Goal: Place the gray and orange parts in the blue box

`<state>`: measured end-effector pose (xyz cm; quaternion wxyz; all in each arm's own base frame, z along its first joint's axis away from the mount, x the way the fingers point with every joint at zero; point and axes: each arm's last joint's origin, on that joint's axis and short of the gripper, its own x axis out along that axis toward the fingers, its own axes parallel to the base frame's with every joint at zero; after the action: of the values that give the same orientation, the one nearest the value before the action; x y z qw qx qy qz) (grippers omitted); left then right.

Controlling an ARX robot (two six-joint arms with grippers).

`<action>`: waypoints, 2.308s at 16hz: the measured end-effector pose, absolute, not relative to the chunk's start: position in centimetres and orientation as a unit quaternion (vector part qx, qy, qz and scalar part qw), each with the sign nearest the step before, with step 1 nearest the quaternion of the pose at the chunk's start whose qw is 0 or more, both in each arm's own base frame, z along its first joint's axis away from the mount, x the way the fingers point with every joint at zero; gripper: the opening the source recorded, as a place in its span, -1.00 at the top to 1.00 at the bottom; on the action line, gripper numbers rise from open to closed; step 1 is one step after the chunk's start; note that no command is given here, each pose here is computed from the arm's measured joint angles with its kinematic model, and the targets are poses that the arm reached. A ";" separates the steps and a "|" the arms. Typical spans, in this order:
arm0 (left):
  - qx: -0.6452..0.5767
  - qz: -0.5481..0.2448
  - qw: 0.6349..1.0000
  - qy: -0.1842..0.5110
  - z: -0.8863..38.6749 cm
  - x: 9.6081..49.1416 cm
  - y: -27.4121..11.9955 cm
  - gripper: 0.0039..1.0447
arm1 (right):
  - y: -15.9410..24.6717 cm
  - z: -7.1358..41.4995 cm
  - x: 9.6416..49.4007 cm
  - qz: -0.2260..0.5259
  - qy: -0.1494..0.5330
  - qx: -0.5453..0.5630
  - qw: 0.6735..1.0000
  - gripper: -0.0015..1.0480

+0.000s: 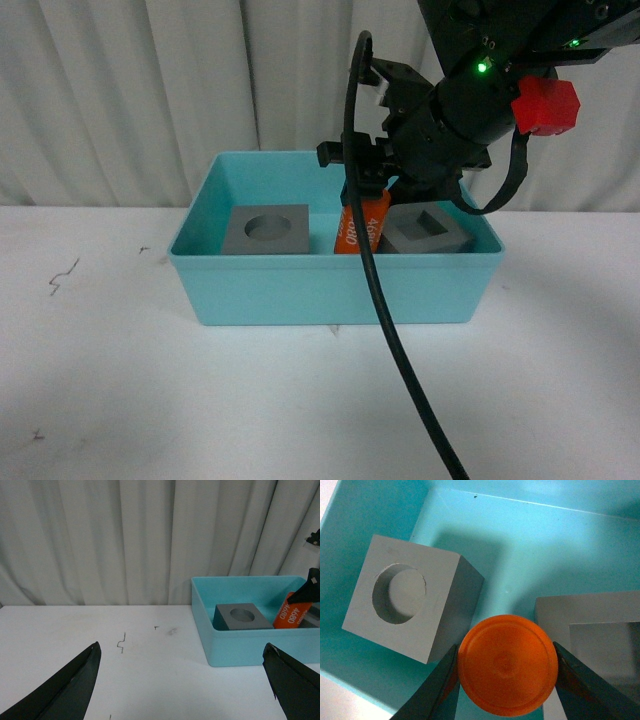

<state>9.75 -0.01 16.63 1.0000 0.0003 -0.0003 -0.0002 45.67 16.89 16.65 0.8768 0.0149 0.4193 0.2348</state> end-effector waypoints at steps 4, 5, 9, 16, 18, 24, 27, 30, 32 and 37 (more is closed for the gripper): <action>0.000 0.000 1.000 0.000 16.6 9.7 0.0 -0.88 | 17.2 16.7 45.7 0.236 0.412 0.005 0.880 -0.75; 0.000 0.000 1.000 0.000 16.6 9.7 0.0 -0.88 | 17.1 16.7 45.7 0.236 0.411 0.005 0.880 -0.92; 0.000 0.000 1.000 0.000 16.6 9.7 0.0 -0.88 | 16.5 19.7 45.8 0.237 0.359 0.022 0.903 -0.87; 0.000 0.000 1.000 0.000 16.6 9.7 0.0 -0.88 | 11.3 26.6 35.8 0.029 0.003 0.009 1.000 -0.21; 0.000 0.000 1.000 0.000 16.6 9.7 0.0 -0.88 | 7.2 26.4 31.4 -0.008 -0.047 0.018 0.999 0.21; 0.000 0.000 1.000 0.000 16.6 9.7 0.0 -0.88 | 2.6 20.3 22.7 -0.007 -0.009 0.002 1.000 0.96; 0.000 0.000 1.000 0.000 16.6 9.7 0.0 -0.88 | 1.9 18.6 20.1 0.002 0.009 0.000 1.000 0.96; 0.000 0.000 1.000 0.000 16.6 9.7 0.0 -0.88 | 0.8 17.9 17.6 0.002 0.006 0.001 1.000 0.96; 0.000 0.000 1.000 0.000 16.6 9.7 0.0 -0.88 | -0.1 17.6 16.4 -0.007 0.004 0.001 1.000 0.97; 0.000 0.000 1.000 0.000 16.6 9.7 0.0 -0.88 | -0.1 16.5 14.1 -0.004 0.002 0.001 1.000 0.97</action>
<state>9.75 -0.01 16.64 1.0000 0.0003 -0.0005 -0.0004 14.08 -0.09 16.45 1.0000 0.0011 0.0024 -0.0044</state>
